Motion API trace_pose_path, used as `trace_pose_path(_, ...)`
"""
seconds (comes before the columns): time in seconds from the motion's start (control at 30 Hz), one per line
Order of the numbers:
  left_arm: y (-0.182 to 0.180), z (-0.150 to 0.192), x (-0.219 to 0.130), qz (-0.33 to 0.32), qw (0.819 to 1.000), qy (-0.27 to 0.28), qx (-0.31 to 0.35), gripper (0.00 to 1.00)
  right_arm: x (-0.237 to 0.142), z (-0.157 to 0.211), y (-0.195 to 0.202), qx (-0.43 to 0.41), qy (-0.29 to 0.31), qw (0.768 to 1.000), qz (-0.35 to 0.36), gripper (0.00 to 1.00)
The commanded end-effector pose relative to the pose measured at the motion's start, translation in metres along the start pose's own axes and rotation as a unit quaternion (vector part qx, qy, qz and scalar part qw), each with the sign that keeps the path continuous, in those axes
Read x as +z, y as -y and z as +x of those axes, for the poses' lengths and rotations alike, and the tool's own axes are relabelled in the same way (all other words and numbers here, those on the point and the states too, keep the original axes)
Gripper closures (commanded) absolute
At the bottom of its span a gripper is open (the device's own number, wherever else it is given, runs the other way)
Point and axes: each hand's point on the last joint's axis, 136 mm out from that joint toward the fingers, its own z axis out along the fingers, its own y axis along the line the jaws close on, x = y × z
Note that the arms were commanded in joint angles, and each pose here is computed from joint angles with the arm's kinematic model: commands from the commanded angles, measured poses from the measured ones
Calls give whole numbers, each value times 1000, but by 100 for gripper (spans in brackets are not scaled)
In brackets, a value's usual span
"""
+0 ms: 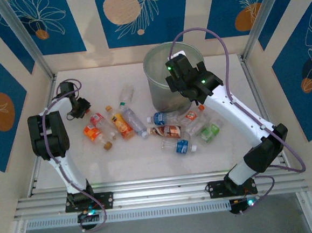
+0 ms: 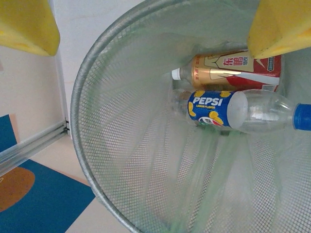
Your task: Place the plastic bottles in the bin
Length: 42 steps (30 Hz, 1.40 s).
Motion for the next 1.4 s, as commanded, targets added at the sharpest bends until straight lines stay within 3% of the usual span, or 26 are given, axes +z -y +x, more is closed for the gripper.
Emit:
trace_pose_path(0.0,5,-10,-4,9,1000,1,-5,76,2,2,0,3,1,1000,13,1)
trace_pose_path(0.83,62,-43,-96,101,988,112,41,88,-2,0,3,35,14,999,12,1)
trace_pose_path(1.17,96,-45,-153,160,960,216,76,89,-4,3,8,57,16,998,6,1)
trace_pose_path(1.37,124,-32,-192,193,943,252,101,89,-2,17,25,119,-2,993,5,1)
